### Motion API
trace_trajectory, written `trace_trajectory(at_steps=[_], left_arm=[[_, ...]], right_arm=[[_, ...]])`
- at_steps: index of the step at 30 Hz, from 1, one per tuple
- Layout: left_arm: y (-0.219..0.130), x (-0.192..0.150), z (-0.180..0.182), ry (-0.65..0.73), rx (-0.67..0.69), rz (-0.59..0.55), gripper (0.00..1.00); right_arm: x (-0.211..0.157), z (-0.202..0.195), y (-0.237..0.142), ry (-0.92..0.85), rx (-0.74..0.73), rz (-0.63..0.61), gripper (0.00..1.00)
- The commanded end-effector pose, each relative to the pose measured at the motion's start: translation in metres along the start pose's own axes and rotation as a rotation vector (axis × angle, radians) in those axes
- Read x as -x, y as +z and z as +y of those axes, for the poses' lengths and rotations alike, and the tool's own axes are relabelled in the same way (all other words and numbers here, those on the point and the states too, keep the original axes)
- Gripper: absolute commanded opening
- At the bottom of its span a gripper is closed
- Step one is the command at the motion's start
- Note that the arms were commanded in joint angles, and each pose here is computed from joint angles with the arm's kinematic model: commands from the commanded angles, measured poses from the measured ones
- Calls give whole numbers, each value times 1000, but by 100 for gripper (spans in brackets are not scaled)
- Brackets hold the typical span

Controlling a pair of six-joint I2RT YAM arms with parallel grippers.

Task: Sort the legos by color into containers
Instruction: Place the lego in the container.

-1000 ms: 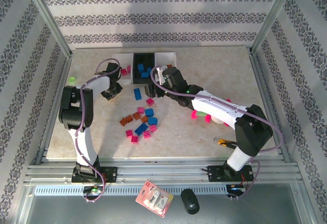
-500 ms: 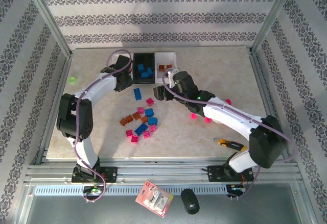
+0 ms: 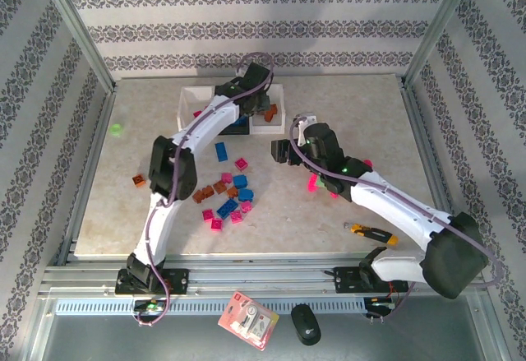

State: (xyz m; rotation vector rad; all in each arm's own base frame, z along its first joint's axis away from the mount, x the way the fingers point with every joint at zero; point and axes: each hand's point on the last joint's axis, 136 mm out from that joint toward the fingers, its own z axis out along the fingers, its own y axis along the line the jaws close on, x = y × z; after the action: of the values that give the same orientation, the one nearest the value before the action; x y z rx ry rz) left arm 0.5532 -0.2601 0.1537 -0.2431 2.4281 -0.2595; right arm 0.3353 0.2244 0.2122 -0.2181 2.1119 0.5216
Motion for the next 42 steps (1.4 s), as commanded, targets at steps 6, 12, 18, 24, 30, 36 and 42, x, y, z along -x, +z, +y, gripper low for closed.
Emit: trace_trajectory(at_steps=[6,12,18,24,30,36,42], left_arm=[[32,-5,-8,84,5,61,30],[2,11,-16,102,-24,29,62],[-50,27,-13,167,-13,-13,87],[-94,16,7,204,2,-15,100],[-142,-14,53,168,40,-56,99],[-176,-56,106,118,116,-60,99],[-201,-107,162,71,211,-17,99]], right_arm=[[-2,-18,-10,30,-55,-8,79],[-1,-16,-9,28,-44,-4,79],[-6,-6,0,21,-8,18,79],[-17,10,13,1,22,54,80],[-26,33,26,-25,68,87,80],[-38,49,53,-67,89,154,80],[-58,63,93,-131,100,245,81]])
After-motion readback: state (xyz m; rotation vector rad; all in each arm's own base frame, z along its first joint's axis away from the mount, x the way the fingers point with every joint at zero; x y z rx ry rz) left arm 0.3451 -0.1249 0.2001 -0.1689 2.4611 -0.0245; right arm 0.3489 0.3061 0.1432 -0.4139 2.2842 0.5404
